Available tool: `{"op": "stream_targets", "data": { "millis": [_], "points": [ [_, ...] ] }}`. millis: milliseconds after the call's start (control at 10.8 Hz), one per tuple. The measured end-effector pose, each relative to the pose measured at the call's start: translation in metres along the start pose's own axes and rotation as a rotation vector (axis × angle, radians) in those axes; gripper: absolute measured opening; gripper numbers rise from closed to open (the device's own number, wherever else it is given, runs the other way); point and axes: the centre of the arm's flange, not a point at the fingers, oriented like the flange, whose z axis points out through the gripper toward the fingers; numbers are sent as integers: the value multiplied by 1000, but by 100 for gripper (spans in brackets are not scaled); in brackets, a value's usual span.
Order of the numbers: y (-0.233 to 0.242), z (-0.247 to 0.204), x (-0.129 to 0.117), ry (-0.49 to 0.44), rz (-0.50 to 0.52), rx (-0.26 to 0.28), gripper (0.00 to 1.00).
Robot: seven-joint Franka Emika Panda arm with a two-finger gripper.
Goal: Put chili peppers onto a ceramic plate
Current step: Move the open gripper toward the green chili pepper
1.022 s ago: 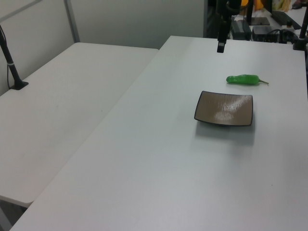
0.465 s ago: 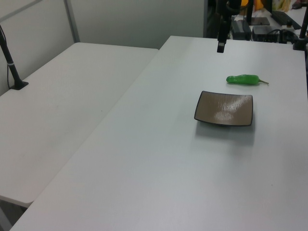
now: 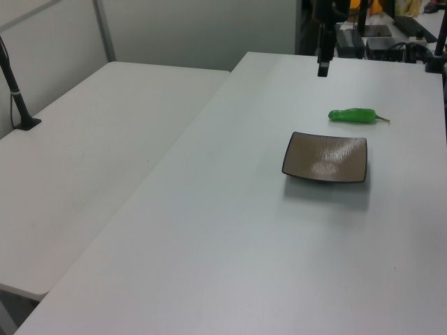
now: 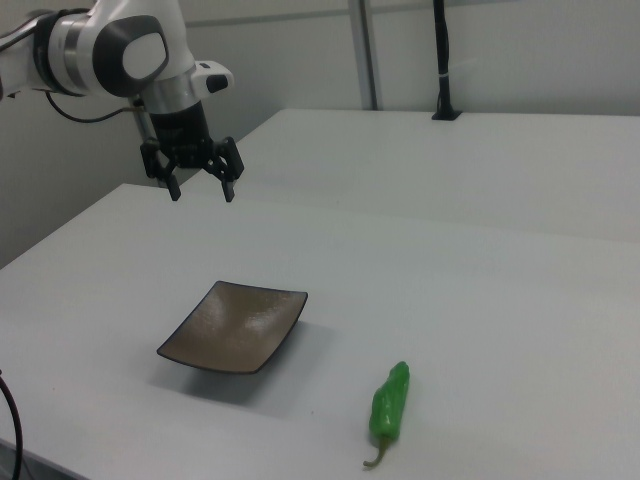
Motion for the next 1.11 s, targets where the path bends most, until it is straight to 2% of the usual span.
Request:
{"op": "stream_targets", "data": {
  "millis": [186, 279, 465, 743, 1115],
  "points": [
    [4, 4, -4, -27, -119, 7, 100],
    [8, 5, -5, -35, -128, 9, 100],
    [27, 7, -12, -54, -101, 12, 100],
    [82, 5, -30, -52, -19, 5, 100],
    [177, 15, -70, -77, 60, 4, 100]
  ]
}}
